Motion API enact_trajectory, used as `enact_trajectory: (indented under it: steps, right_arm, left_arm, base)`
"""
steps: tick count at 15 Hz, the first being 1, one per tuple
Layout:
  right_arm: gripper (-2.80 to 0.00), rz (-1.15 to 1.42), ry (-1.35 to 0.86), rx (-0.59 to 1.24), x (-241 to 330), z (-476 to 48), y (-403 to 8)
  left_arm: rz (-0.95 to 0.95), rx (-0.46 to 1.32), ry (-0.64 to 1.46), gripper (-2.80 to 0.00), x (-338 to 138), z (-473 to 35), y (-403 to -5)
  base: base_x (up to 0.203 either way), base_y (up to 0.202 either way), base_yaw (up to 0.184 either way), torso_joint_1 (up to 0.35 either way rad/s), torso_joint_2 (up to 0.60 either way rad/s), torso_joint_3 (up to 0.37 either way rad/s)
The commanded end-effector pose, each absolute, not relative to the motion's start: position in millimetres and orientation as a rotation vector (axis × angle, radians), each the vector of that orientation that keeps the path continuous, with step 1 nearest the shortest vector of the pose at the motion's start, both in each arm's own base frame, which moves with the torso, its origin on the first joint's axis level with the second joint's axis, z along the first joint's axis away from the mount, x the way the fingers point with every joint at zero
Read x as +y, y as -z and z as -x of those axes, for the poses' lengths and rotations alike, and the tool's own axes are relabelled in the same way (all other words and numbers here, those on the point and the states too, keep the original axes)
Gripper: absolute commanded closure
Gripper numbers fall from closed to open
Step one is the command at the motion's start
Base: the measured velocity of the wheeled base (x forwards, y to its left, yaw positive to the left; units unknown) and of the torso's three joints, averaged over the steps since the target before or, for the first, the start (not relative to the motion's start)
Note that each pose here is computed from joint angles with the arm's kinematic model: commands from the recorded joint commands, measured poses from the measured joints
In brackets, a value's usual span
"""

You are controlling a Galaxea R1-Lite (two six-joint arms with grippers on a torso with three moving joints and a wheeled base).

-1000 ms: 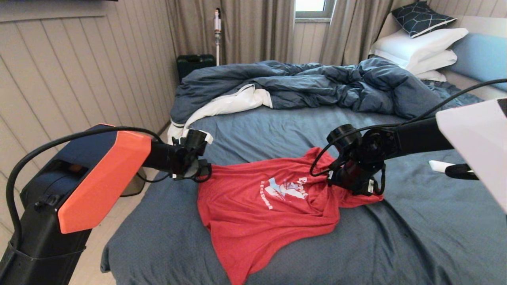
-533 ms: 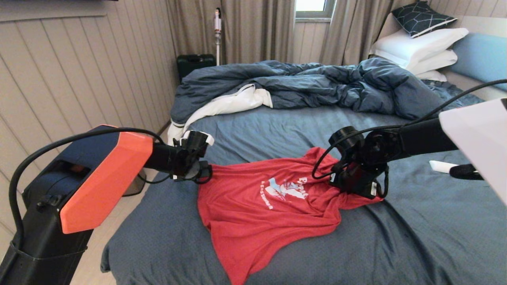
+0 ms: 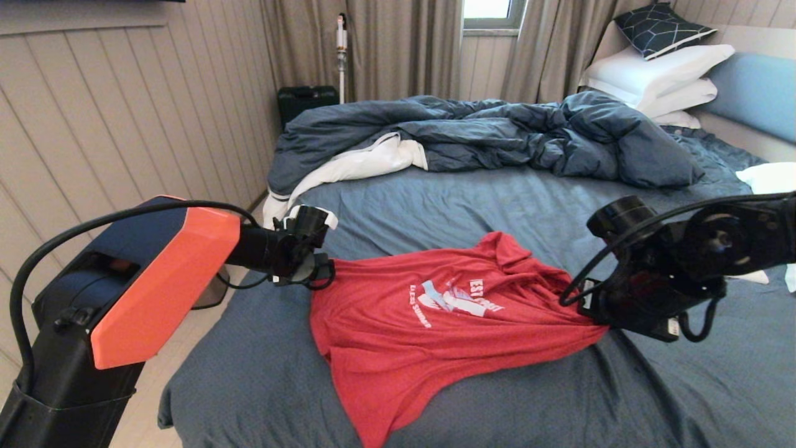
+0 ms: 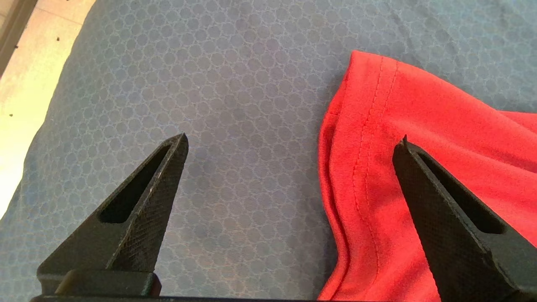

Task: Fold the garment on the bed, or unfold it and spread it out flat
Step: Unford the red T-shirt

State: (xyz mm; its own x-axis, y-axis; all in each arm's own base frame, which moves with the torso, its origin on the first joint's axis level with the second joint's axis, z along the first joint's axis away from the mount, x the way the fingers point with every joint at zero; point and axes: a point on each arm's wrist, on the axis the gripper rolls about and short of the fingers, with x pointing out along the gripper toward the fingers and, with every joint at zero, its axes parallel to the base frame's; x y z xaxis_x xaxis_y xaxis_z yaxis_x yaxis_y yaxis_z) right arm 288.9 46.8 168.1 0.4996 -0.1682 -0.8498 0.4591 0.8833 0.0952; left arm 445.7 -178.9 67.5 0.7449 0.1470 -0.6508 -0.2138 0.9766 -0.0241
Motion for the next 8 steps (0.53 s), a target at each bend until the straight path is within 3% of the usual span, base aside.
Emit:
enact_trajectory:
  steps: [1, 5, 8]
  right_arm:
    - [0.00, -0.339, 0.389, 0.924, 33, -256, -188]
    - [0.00, -0.286, 0.396, 0.934, 17, -230, -189]
    - [0.00, -0.244, 0.405, 1.025, 15, -207, -165]
  left_arm:
    - [0.101, 0.703, -0.201, -2.80, -179, -445, -68]
    - [0.098, 0.707, -0.201, -2.80, -179, -445, -67]
    - [0.098, 0.707, -0.201, -2.80, -179, -445, -66]
  base:
    - [0.000, 0.000, 0.000, 0.000, 0.00, 0.000]
    - [0.000, 0.000, 0.000, 0.000, 0.00, 0.000]
    - [0.000, 0.000, 0.000, 0.000, 0.00, 0.000]
